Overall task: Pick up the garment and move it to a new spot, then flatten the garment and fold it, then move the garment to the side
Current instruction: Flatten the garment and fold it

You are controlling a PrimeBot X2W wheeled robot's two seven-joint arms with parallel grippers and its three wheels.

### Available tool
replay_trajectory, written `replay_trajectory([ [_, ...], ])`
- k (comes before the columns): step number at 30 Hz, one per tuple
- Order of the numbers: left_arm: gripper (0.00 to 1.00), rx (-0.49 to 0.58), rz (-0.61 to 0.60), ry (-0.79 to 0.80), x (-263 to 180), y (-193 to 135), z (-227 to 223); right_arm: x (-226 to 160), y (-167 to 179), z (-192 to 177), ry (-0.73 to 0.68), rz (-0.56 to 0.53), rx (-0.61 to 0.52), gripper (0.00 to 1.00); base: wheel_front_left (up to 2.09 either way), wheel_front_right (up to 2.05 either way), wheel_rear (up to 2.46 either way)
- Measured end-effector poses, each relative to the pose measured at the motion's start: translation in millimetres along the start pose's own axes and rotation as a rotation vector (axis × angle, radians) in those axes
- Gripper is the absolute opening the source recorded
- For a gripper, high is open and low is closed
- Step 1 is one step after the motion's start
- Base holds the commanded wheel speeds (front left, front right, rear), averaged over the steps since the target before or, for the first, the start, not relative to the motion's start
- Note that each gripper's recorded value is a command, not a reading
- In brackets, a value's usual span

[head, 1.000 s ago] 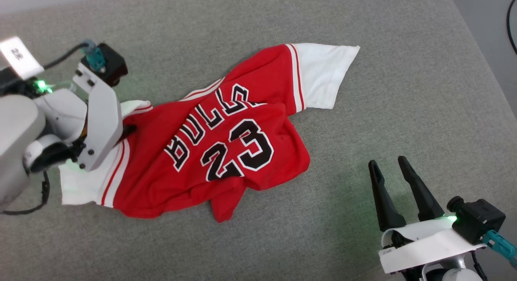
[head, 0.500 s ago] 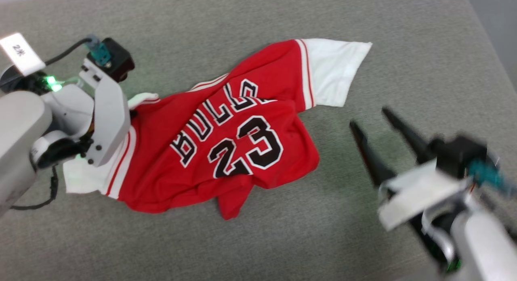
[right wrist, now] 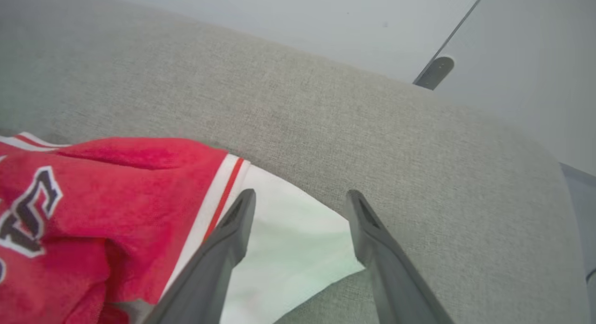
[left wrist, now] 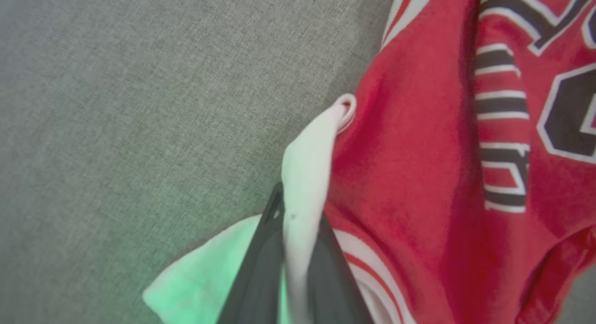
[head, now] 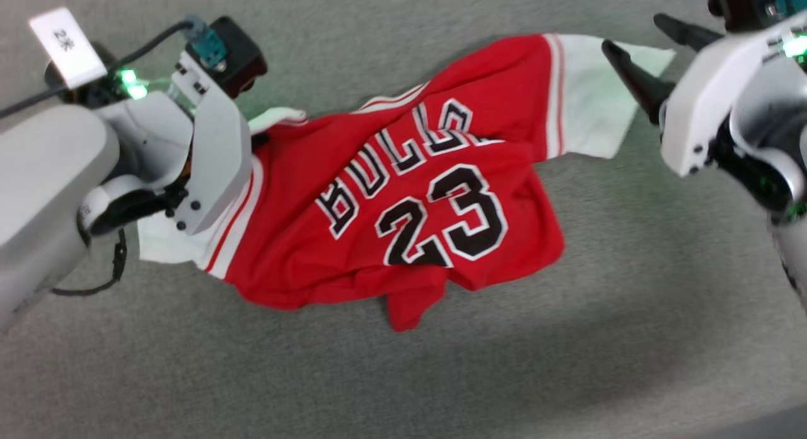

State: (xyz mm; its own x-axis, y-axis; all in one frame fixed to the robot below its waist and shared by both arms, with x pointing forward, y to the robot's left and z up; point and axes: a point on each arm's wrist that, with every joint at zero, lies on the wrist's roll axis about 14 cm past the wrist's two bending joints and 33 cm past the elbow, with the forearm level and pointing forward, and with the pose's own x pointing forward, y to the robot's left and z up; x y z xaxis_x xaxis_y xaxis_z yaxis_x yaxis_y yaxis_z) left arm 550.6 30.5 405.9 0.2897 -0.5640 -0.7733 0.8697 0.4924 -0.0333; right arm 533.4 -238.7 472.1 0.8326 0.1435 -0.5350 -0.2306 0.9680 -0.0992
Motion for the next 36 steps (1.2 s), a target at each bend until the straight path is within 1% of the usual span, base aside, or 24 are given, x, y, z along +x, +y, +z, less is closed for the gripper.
replay_trajectory([
  [2, 0.0, -0.005, -0.004, -0.007, 1.8, 2.0, -2.2, 15.2, 3.8, -7.2, 0.052, 0.018, -0.028, 1.0, 0.0, 0.0, 0.0],
  [5, 0.0, -0.012, -0.011, -0.012, 4.9, 4.7, -6.3, 35.2, 19.5, -19.2, 0.116, 0.074, -0.087, 1.0, 0.0, 0.0, 0.0],
  [8, 0.0, -0.022, -0.018, -0.016, 7.5, 5.9, -10.3, 47.3, 24.7, -42.6, 0.209, 0.105, -0.144, 1.0, 0.0, 0.0, 0.0],
  [10, 0.0, -0.025, -0.023, -0.021, 8.5, 6.8, -11.5, 52.7, 26.3, -50.2, 0.243, 0.118, -0.174, 1.0, 0.0, 0.0, 0.0],
  [12, 0.0, -0.033, -0.028, -0.024, 9.4, 7.0, -12.4, 57.1, 25.0, -48.7, 0.242, 0.124, -0.197, 1.0, 0.0, 0.0, 0.0],
  [15, 0.0, -0.035, -0.032, -0.025, 10.7, 7.6, -12.9, 62.2, 22.9, -45.6, 0.211, 0.127, -0.185, 1.0, 0.0, 0.0, 0.0],
  [18, 0.0, -0.036, -0.039, -0.028, 12.1, 7.3, -12.8, 66.7, 14.1, -41.3, 0.193, 0.107, -0.212, 1.0, 0.0, 0.0, 0.0],
  [20, 0.0, -0.04, -0.043, -0.033, 12.9, 8.0, -12.3, 69.2, 14.5, -46.4, 0.216, 0.111, -0.228, 1.0, 0.0, 0.0, 0.0],
  [24, 0.0, -0.046, -0.049, -0.039, 14.5, 8.3, -12.8, 74.7, 15.2, -49.3, 0.236, 0.12, -0.227, 1.0, 0.0, 0.0, 0.0],
  [25, 0.0, -0.047, -0.049, -0.04, 14.7, 8.5, -13.1, 75.9, 15.4, -50.0, 0.241, 0.122, -0.23, 0.88, 0.0, 0.0, 0.0],
  [26, 0.0, -0.05, -0.05, -0.041, 14.7, 8.6, -13.4, 76.9, 16.5, -51.4, 0.25, 0.126, -0.231, 0.69, 0.0, 0.0, 0.0],
  [27, 0.0, -0.051, -0.05, -0.043, 14.8, 8.5, -13.4, 77.6, 18.5, -53.1, 0.261, 0.133, -0.229, 0.18, 0.0, 0.0, 0.0],
  [28, 0.0, -0.052, -0.05, -0.046, 14.7, 8.7, -13.3, 78.3, 20.1, -53.4, 0.265, 0.14, -0.221, 0.0, 0.0, 0.0, 0.0],
  [32, 0.0, -0.067, -0.048, -0.065, 13.6, 9.1, -10.9, 78.9, 23.2, -53.1, 0.277, 0.151, -0.215, 0.0, 0.0, 0.0, 0.0],
  [36, 0.0, -0.095, -0.036, -0.102, 8.5, 11.4, -5.0, 75.6, 20.0, -47.0, 0.251, 0.144, -0.197, 0.0, 0.0, 0.0, 0.0],
])
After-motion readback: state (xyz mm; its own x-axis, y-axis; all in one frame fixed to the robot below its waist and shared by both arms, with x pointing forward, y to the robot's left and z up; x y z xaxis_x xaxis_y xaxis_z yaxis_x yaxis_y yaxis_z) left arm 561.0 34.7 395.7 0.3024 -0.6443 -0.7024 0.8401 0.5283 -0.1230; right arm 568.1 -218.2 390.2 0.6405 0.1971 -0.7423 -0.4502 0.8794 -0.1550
